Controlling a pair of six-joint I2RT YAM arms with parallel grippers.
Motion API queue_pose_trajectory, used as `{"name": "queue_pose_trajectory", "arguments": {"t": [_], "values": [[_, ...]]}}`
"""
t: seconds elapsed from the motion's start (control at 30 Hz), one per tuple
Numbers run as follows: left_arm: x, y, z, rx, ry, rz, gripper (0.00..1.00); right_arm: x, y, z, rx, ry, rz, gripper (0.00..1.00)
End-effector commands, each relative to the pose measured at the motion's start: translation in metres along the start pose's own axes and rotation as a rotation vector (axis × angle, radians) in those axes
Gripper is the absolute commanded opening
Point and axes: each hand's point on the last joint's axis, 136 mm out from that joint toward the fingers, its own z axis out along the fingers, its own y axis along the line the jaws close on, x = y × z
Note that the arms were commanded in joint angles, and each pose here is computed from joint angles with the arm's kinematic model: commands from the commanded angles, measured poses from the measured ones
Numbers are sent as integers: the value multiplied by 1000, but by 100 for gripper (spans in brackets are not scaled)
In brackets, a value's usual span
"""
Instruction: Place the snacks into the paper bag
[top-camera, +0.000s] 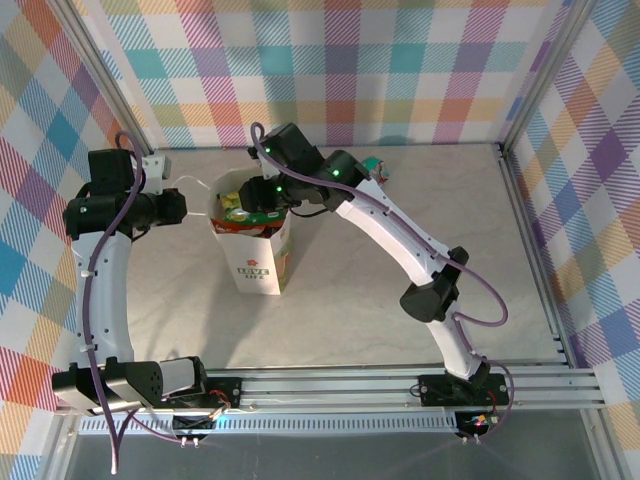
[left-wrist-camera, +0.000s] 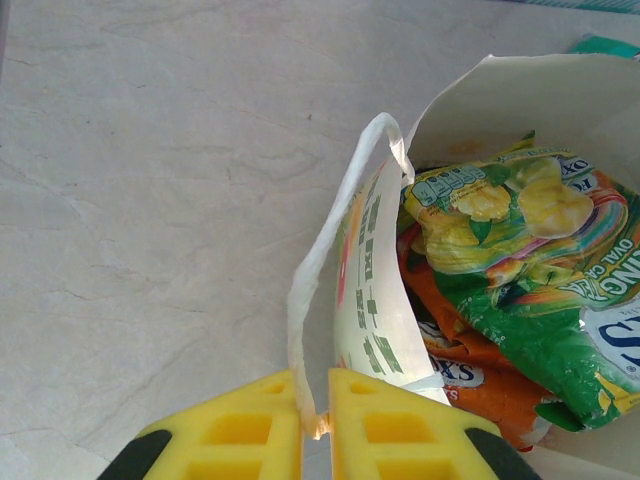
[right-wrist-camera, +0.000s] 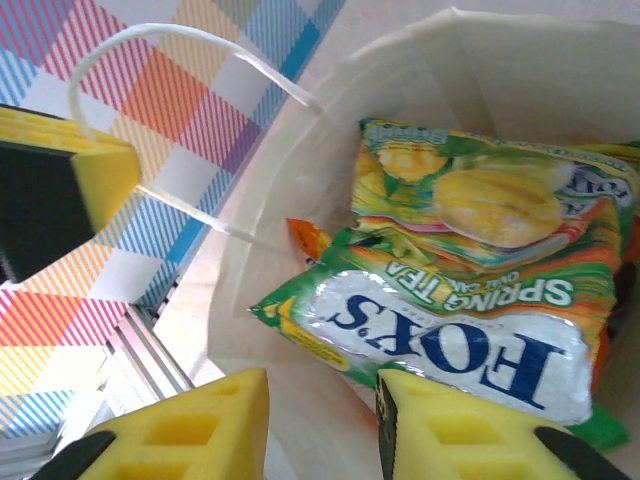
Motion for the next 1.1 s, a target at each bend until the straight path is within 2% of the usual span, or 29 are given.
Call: {"name": "queue_pose_trajectory", "arguments": {"t": [0.0, 0.17, 0.37, 0.63, 0.8, 1.07], "values": [[-6, 3, -11, -11, -36, -8, 14, -9, 18, -11, -53, -40, -41, 34], [-5, 3, -12, -12, -38, -8, 14, -4, 7, 12, -24, -16, -35, 42], [-6, 4, -12, -18, -41, -6, 14, 13, -6, 38, 7, 58, -11, 43], [-6, 5, -11, -22, -35, -10, 15, 38, -34, 53, 116, 148, -9, 42], [-5, 6, -10, -26, -33, -12, 14, 48, -42, 45, 158, 189, -23, 42], [-5, 7, -9, -31, -31, -15, 15, 25, -34, 13, 171, 86, -56, 45]]}}
